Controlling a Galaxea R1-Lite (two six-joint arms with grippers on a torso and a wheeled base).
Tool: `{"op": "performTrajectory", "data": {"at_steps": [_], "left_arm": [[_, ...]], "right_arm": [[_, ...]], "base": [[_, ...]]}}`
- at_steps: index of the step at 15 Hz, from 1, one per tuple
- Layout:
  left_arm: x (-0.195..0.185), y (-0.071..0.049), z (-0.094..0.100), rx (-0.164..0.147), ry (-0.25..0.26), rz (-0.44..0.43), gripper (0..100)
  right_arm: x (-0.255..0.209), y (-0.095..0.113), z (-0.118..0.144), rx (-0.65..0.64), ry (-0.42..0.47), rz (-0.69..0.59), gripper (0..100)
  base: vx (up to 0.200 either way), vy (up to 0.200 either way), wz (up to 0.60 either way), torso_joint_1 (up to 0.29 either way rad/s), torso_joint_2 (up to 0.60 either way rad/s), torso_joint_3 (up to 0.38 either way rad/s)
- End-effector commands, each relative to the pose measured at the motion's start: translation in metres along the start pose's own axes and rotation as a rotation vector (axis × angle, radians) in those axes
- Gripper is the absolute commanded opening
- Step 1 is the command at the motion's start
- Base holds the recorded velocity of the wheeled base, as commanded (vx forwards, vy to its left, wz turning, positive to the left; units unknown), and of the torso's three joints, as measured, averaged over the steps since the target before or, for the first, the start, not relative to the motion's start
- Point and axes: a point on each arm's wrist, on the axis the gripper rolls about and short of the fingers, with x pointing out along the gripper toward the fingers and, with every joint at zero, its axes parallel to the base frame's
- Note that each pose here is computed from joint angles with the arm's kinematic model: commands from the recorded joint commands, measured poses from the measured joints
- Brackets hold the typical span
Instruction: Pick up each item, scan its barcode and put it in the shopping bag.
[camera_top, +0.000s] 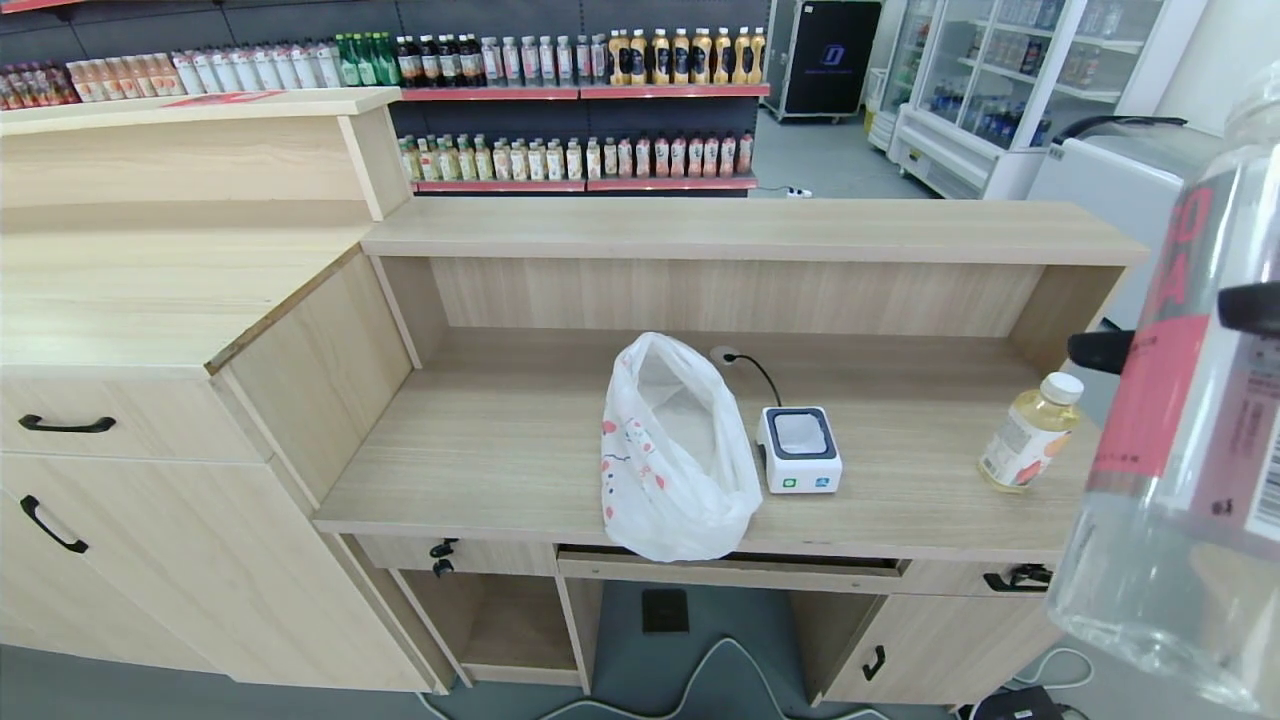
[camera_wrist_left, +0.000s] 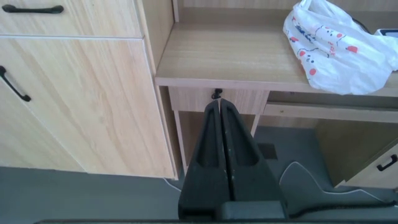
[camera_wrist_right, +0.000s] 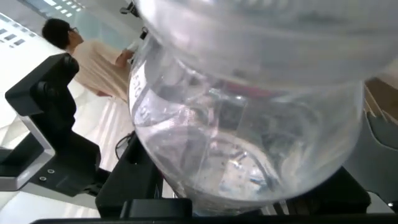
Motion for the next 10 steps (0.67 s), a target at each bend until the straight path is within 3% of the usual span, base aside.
{"op": "performTrajectory", "data": {"at_steps": [1, 5, 10], "left_arm": [[0.000, 0.000, 0.000, -0.001, 0.000, 0.000, 0], [0.000, 0.000, 0.000, -0.001, 0.000, 0.000, 0], [0.000, 0.000, 0.000, 0.001, 0.000, 0.000, 0]], "right_arm": [[-0.002, 0.004, -0.010, 0.011, 0.011, 0.006, 0], [-0.007, 0.002, -0.030, 0.013, 0.023, -0.011, 0], [-0.010, 0.002, -0.036, -0.021, 0.003, -0.066, 0]], "base": [[0.000, 0.000, 0.00, 0.000, 0.00, 0.000], [0.000, 0.000, 0.00, 0.000, 0.00, 0.000], [0.000, 0.000, 0.00, 0.000, 0.00, 0.000]]}}
